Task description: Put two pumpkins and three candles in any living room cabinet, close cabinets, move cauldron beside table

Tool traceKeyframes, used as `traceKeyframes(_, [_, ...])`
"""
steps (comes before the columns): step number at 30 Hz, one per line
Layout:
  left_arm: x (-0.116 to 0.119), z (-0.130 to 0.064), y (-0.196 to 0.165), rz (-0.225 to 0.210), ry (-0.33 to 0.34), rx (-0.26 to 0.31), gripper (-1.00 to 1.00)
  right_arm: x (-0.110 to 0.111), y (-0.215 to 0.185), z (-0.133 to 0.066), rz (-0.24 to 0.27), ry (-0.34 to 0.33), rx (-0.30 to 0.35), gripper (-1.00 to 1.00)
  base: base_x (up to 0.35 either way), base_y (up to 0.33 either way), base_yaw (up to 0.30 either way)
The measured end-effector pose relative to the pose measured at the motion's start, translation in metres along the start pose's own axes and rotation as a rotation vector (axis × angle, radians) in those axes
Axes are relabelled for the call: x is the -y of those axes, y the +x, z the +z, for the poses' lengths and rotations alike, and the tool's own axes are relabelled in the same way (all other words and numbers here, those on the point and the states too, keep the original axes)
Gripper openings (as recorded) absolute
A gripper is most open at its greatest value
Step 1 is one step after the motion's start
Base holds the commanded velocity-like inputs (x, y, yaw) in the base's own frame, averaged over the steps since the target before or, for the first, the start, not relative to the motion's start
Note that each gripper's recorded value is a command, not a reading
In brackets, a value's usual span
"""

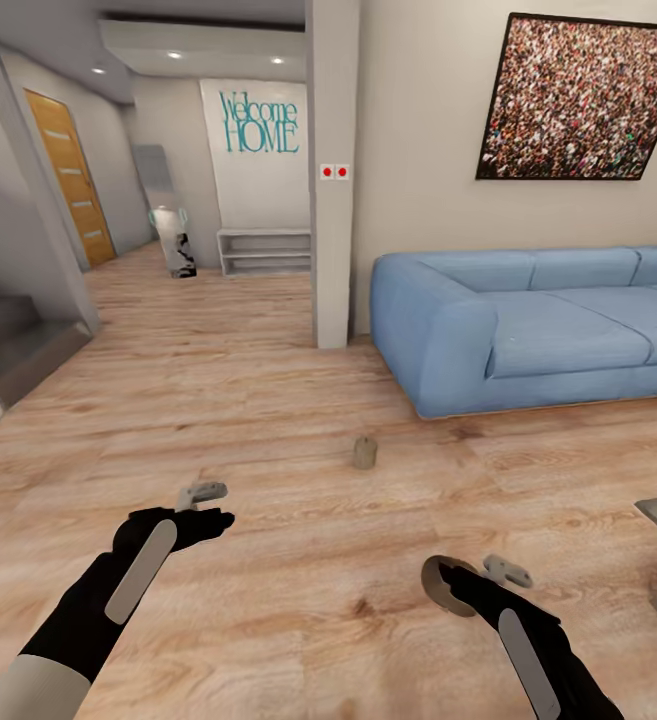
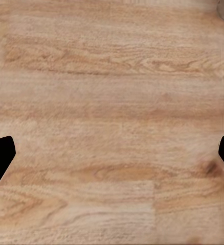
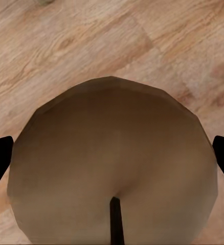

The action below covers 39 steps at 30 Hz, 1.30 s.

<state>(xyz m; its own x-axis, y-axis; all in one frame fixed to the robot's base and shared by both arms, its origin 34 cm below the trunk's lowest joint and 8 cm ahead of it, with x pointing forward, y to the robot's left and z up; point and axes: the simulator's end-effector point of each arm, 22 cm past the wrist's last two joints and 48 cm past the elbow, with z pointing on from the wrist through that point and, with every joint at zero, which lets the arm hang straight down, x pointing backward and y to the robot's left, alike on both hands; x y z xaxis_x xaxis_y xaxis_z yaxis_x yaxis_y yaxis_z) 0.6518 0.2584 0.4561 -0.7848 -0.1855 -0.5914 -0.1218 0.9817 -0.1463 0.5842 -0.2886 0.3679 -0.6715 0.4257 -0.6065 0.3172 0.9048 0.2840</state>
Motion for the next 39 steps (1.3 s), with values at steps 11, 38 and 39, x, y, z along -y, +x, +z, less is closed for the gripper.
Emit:
traceKeyframes(11, [-0.0002, 0.0, 0.0, 0.0, -0.001, 0.0, 1.0, -0.0001, -0.0028, 0.0001, -0.004, 0.003, 0.014, -1.0, 0.337, 0.0, -0.028])
traceKeyframes(38, [0.0002, -0.001, -0.0009, 0.0, 0.0, 0.002, 1.0, -0.0017, -0.0073, -0.0007, 0.006, -0.003, 0.033, -1.0, 0.337, 0.0, -0.158])
traceKeyframes(39, [0.0002, -0.001, -0.0009, 0.0, 0.0, 0.002, 1.0, -0.0019, -0.0075, -0.0007, 0.005, -0.003, 0.033, -1.0, 0.337, 0.0, -0.093])
